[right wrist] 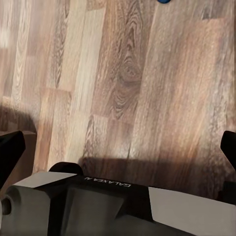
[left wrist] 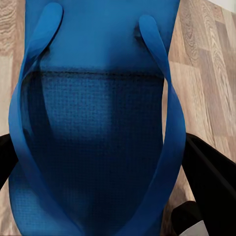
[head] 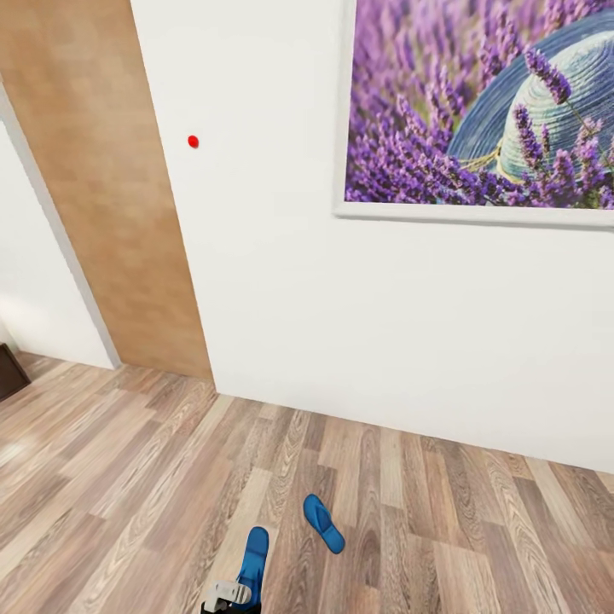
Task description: In the bedroom, move the book from the bed onto either nightstand, and place the two sandals side by side next to the bed.
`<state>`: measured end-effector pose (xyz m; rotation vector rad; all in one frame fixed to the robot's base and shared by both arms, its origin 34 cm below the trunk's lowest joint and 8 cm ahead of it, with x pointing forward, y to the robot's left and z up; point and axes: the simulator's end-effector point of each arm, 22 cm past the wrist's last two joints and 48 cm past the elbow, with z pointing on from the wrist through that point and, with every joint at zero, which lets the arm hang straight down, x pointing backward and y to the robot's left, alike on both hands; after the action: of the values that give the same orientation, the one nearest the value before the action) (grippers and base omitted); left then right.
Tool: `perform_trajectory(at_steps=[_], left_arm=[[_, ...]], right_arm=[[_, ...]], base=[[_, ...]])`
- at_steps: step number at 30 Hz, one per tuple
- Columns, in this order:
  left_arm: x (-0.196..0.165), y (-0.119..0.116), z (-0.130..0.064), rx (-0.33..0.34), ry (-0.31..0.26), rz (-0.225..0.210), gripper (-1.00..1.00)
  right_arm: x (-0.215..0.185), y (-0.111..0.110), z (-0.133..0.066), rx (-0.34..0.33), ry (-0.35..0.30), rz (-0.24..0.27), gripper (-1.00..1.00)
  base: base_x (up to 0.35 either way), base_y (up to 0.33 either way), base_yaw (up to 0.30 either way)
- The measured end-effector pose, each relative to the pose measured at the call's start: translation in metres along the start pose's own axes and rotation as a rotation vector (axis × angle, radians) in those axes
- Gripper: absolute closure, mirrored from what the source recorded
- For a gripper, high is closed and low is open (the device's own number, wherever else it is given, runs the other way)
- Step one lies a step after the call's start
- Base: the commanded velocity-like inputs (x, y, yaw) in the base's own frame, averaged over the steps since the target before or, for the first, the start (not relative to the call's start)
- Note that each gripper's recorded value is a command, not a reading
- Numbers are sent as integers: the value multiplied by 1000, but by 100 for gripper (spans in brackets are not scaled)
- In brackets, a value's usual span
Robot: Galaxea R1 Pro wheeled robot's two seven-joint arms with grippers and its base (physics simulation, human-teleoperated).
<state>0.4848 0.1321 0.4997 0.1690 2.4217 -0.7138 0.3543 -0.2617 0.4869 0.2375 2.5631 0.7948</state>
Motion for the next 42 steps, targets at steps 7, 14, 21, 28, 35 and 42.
perform_trajectory(at_steps=[7, 14, 21, 28, 35, 42], left_arm=[[0, 0, 0, 0, -1, -1, 100], [0, 0, 0, 0, 1, -1, 100], [0, 0, 0, 0, 1, 0, 100], [0, 0, 0, 0, 1, -1, 100], [0, 0, 0, 0, 1, -2, 100], [0, 0, 0, 1, 1, -2, 100]], right_arm=[[0, 0, 0, 0, 0, 0, -100], [0, 0, 0, 0, 0, 0, -100], [0, 0, 0, 0, 0, 0, -100], [0, 0, 0, 0, 0, 0, -100], [0, 0, 0, -2, 0, 1, -100], [0, 0, 0, -2, 0, 0, -100]], base=[[48, 0, -12], [269, 33, 0], [319, 4, 0], [323, 0, 0], [276, 55, 0], [290, 98, 0]])
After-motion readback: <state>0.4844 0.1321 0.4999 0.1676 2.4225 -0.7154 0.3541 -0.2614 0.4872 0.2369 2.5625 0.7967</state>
